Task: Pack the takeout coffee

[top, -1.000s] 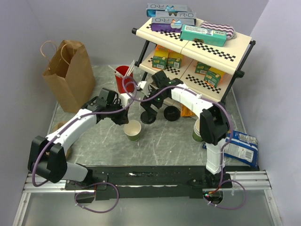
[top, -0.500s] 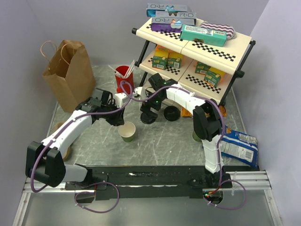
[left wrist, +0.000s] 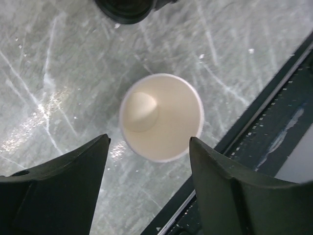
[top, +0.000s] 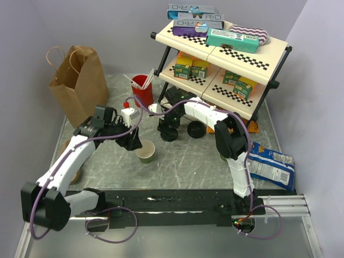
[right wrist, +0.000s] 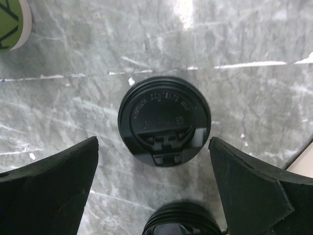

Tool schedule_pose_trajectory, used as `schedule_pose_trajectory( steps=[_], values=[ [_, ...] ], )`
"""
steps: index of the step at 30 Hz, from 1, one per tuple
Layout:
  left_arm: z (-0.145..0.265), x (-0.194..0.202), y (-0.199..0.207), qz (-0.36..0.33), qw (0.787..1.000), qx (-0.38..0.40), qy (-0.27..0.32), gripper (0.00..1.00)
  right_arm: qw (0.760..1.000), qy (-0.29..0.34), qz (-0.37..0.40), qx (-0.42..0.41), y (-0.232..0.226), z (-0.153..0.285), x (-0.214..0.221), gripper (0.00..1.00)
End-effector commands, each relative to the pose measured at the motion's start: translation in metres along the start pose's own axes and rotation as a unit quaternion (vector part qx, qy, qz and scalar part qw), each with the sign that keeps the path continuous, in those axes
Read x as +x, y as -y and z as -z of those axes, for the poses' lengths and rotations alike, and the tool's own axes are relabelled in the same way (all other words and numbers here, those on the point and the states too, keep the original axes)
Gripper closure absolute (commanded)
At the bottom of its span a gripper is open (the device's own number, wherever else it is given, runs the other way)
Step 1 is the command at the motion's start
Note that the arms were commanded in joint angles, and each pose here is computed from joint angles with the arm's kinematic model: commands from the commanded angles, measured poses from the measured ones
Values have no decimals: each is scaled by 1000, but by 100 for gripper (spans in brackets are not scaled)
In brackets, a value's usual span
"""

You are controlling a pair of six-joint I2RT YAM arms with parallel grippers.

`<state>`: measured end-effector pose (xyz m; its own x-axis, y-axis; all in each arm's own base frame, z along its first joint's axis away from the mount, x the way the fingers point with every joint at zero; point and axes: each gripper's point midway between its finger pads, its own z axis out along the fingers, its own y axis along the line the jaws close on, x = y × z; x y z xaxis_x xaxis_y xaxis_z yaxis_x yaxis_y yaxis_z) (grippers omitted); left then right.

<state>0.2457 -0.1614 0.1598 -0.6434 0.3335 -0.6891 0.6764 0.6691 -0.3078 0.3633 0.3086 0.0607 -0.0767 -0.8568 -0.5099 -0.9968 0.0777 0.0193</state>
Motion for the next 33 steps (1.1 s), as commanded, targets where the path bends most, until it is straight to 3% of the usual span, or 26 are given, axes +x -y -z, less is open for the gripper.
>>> schedule_pose_trajectory(
  steps=[1,33],
  values=[
    [13,-29,24,-32,995,52,77,27,999,-35,15,7,6,-9,8,0],
    [15,-19,14,19,995,34,90,27,995,-90,29,26,8,-36,24,4]
  ],
)
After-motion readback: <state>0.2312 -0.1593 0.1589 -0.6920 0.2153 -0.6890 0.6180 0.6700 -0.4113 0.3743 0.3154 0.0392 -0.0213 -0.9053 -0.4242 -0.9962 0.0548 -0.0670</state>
